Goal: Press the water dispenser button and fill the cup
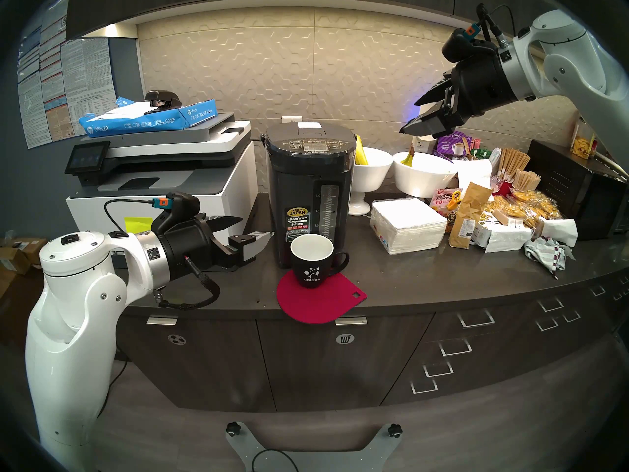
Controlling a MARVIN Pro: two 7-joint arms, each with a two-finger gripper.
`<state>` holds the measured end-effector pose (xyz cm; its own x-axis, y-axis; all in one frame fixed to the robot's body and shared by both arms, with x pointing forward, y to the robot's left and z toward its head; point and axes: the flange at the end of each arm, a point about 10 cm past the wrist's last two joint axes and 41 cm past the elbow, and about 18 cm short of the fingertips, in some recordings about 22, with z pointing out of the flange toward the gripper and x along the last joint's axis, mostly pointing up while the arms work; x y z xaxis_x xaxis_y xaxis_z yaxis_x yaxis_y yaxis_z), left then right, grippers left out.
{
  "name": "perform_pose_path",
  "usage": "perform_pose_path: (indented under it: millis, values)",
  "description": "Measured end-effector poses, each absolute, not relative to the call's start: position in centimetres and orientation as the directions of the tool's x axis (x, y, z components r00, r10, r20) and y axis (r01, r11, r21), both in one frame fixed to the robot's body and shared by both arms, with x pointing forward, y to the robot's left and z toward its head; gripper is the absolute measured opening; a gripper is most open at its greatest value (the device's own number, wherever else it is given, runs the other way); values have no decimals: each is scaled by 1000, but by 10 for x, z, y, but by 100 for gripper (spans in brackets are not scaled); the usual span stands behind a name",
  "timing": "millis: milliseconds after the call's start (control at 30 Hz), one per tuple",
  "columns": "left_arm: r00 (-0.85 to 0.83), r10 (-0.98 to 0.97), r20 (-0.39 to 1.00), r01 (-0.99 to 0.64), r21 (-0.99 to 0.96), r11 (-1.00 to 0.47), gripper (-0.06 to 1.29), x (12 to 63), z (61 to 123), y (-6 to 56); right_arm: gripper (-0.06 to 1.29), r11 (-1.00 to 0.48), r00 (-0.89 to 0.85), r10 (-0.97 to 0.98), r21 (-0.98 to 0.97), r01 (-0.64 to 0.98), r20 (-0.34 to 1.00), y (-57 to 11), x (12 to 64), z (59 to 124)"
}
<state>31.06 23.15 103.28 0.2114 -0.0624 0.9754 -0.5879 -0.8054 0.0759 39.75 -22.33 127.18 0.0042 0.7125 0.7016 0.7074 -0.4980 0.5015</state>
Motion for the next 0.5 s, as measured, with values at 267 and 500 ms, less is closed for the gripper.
perform_pose_path:
  millis: [267,500]
  values:
    - [211,-62,975,-588,76,-805,127,311,1033,231,123,-495,-4,708,499,711,707,-224,398,1271]
    - [211,-62,975,-588,76,-805,127,311,1033,231,123,-489,-10,712,506,710,702,-224,399,1271]
